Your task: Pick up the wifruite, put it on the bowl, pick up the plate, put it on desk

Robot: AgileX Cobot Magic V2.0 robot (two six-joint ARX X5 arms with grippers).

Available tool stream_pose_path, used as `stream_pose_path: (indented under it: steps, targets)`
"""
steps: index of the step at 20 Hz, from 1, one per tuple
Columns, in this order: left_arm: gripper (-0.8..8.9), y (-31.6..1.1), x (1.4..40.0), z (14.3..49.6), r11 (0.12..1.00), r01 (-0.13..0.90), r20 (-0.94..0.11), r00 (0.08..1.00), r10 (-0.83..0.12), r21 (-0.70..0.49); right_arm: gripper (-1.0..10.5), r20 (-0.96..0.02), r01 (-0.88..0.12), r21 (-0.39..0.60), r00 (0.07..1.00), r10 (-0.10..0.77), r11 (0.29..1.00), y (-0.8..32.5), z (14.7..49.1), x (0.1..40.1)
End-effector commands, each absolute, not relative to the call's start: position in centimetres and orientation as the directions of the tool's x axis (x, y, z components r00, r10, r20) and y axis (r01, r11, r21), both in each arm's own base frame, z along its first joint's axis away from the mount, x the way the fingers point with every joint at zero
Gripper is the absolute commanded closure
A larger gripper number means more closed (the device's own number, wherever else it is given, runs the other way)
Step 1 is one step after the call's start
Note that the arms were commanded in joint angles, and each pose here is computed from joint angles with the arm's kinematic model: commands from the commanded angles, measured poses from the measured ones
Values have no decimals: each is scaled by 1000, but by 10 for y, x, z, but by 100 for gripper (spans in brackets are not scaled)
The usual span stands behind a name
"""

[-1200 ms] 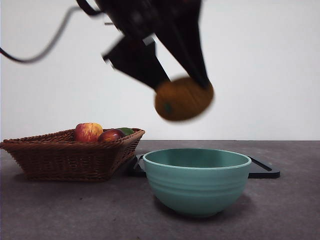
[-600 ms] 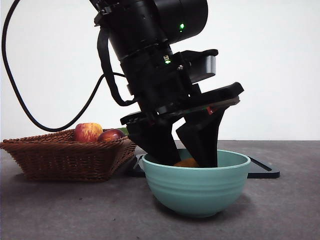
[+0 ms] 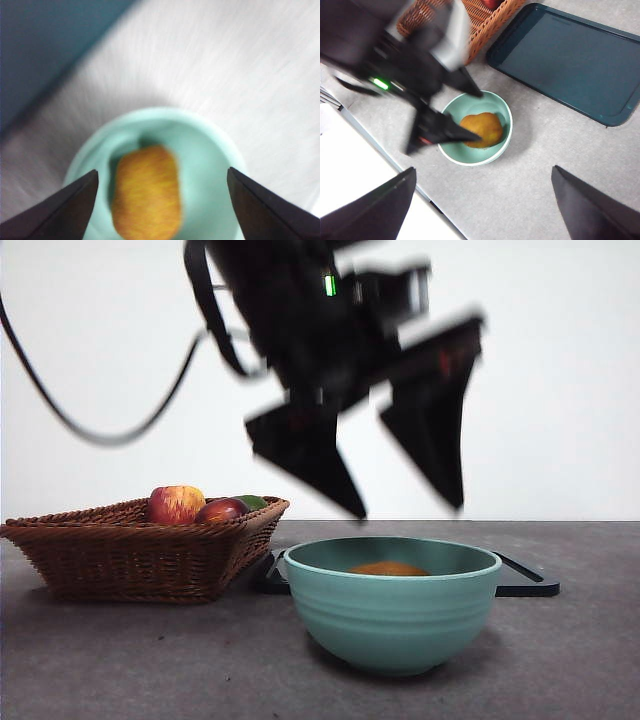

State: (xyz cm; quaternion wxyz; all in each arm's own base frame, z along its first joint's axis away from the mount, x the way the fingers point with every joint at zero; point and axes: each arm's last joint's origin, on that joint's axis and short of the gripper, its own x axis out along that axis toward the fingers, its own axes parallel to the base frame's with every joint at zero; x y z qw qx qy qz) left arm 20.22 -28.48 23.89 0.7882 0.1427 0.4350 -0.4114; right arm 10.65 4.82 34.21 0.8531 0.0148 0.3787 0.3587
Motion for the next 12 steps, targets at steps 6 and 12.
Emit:
stream_pose_path:
  steps: [6,12]
  targets:
    - [403,-235,185,332,641,750,-603,437,-667,-166,514,-623,-604,297,464,629,740,49,348,106]
    - [403,-159,177,380,754,629,-490,605,-627,-189,514,-623,-604,297,465,629,740,49,348,106]
